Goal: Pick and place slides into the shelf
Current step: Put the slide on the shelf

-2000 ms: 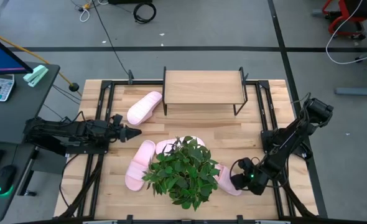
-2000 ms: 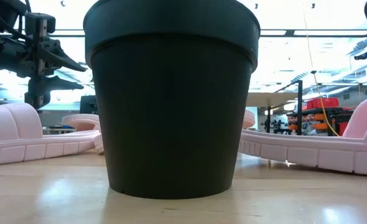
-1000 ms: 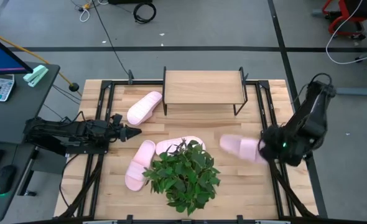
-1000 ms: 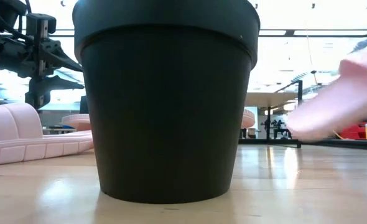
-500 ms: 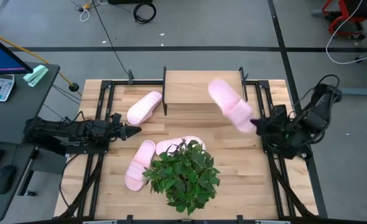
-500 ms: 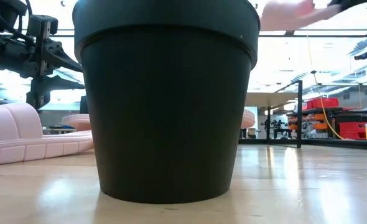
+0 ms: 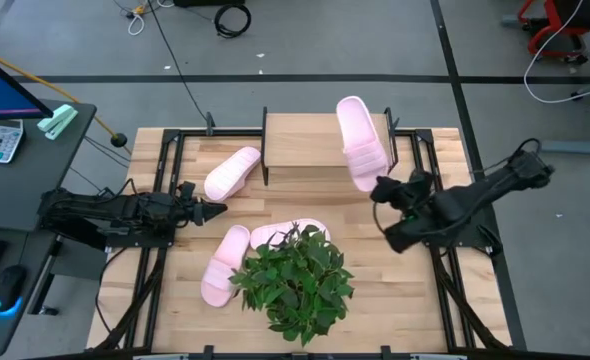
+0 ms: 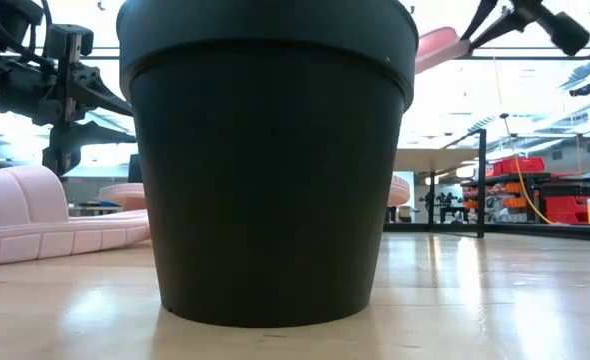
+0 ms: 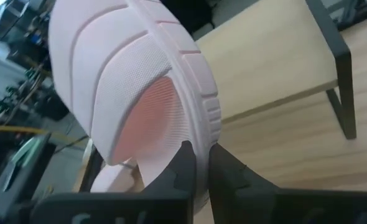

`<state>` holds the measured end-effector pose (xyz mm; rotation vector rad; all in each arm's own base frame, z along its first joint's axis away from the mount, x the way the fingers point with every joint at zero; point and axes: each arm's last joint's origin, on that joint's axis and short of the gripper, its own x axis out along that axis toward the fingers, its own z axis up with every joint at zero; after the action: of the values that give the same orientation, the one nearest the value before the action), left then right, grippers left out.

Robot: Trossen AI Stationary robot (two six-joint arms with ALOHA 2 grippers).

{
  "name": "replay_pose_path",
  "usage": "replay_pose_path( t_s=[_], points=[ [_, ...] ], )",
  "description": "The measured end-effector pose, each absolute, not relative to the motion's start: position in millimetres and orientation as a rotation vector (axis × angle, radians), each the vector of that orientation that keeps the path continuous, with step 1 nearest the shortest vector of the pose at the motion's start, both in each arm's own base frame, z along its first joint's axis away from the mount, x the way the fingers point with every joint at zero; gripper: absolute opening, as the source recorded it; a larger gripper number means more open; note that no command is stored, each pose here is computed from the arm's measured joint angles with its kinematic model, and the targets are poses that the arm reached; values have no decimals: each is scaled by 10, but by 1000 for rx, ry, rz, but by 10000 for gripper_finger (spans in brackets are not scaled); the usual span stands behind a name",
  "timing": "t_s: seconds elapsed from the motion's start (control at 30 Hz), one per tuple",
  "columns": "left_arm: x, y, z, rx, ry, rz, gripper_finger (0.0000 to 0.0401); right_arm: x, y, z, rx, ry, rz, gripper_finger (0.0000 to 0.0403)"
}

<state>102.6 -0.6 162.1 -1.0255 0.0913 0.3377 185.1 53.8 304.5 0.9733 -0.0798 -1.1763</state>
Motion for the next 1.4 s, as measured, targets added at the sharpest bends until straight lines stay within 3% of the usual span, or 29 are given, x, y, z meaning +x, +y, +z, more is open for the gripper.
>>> replay_pose_path(
  t_s=[0.27,0.57,1.4],
  points=[
    [1026,-6,1622,-1025,91,338,162,2021,355,2955,985,-106,-1295,22],
    [1026,-6,1622,-1022,92,337,162,1888,156,2905,924,117,-1494,22],
    [1026,-6,1622,-991,96,335,159,2109,-62,2718,1054,139,-1609,22]
  ],
)
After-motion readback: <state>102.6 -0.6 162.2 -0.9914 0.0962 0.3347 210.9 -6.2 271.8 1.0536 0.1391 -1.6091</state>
